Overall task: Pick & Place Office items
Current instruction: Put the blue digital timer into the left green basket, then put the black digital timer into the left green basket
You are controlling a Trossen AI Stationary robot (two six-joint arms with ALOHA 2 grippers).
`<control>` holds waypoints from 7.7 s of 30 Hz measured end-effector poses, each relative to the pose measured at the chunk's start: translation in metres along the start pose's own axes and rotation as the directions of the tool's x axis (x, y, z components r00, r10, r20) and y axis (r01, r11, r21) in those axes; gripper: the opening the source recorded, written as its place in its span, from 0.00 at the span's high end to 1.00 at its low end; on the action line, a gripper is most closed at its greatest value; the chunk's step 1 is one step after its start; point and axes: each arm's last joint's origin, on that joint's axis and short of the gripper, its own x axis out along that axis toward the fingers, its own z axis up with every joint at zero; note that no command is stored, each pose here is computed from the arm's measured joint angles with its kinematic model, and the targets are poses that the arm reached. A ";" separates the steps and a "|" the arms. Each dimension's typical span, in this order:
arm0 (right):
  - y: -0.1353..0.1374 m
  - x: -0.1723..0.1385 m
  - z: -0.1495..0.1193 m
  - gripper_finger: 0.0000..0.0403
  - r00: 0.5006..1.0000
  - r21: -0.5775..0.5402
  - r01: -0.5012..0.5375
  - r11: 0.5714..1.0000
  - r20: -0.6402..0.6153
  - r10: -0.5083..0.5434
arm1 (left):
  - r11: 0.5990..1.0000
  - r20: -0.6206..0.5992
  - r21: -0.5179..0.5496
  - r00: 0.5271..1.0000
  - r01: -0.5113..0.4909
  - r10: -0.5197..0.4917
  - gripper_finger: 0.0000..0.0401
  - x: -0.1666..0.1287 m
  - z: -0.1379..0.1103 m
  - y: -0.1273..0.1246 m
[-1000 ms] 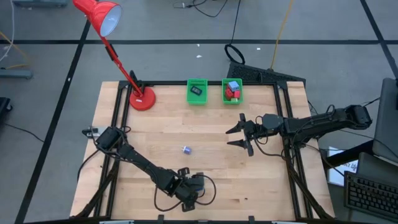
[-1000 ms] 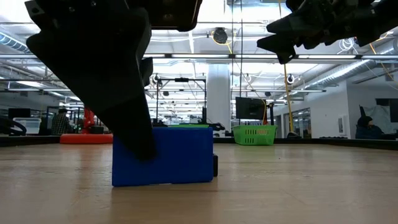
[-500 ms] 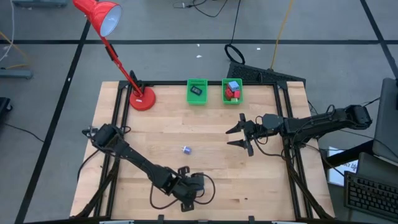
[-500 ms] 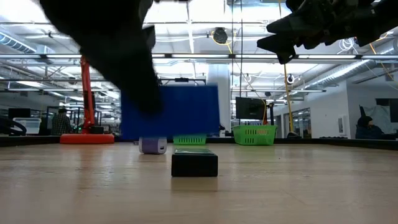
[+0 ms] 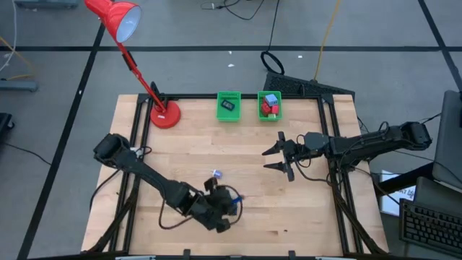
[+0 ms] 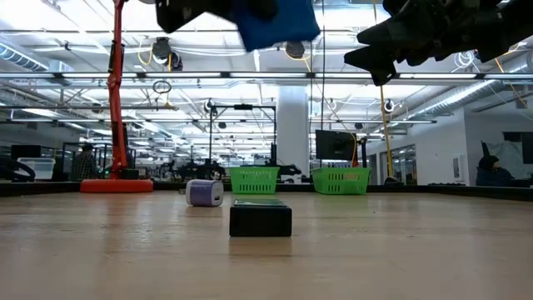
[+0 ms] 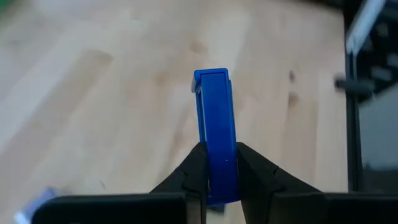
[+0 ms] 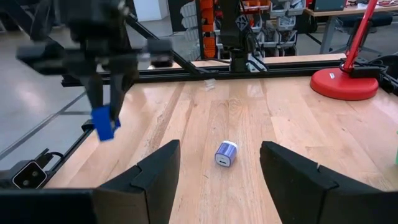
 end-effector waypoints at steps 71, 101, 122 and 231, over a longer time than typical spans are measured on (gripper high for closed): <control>0.000 0.000 0.000 0.48 1.000 -0.029 0.000 1.000 0.001 0.000 | 0.814 0.108 -0.386 0.855 -0.433 0.506 0.87 0.022 0.133 0.259; -0.001 0.000 0.000 0.48 1.000 -0.042 0.006 0.999 0.001 -0.006 | 0.721 -0.076 -0.468 0.836 -0.511 0.543 0.86 0.052 0.118 0.348; -0.002 0.000 0.000 0.48 1.000 -0.047 0.009 0.999 0.001 -0.009 | 0.724 -0.228 -0.464 0.858 -0.511 0.460 0.86 0.106 0.084 0.362; -0.002 0.000 0.000 0.48 1.000 -0.025 0.010 1.000 -0.001 -0.010 | 0.997 -0.304 -0.013 0.950 0.071 -0.072 0.33 0.081 -0.029 0.021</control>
